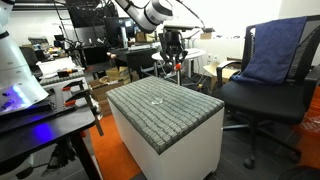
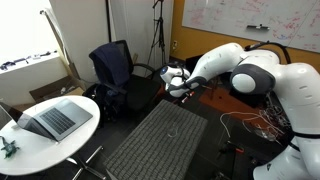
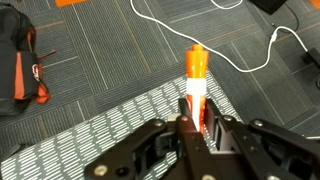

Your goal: Put the red marker inside the glass

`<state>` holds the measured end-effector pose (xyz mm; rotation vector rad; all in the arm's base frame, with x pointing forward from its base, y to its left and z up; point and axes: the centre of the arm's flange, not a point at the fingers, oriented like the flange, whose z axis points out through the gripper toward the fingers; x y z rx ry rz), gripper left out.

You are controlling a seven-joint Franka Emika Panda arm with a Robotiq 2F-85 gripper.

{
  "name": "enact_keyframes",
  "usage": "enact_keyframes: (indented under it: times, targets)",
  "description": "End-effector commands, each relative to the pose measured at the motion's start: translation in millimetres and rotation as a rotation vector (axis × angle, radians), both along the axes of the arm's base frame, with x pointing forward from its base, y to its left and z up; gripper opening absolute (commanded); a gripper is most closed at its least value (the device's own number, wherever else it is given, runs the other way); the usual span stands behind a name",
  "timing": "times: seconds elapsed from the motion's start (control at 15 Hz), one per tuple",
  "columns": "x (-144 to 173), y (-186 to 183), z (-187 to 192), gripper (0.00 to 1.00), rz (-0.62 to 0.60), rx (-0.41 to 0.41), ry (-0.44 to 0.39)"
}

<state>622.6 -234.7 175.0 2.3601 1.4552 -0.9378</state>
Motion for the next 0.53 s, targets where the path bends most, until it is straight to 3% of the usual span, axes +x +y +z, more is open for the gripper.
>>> enact_keyframes:
  times: [0.0,0.47]
  targets:
    - [1,25,7,0.05,0.014,-0.074,0.064]
    - [8,67,-3,0.05,0.089,-0.113,0.17]
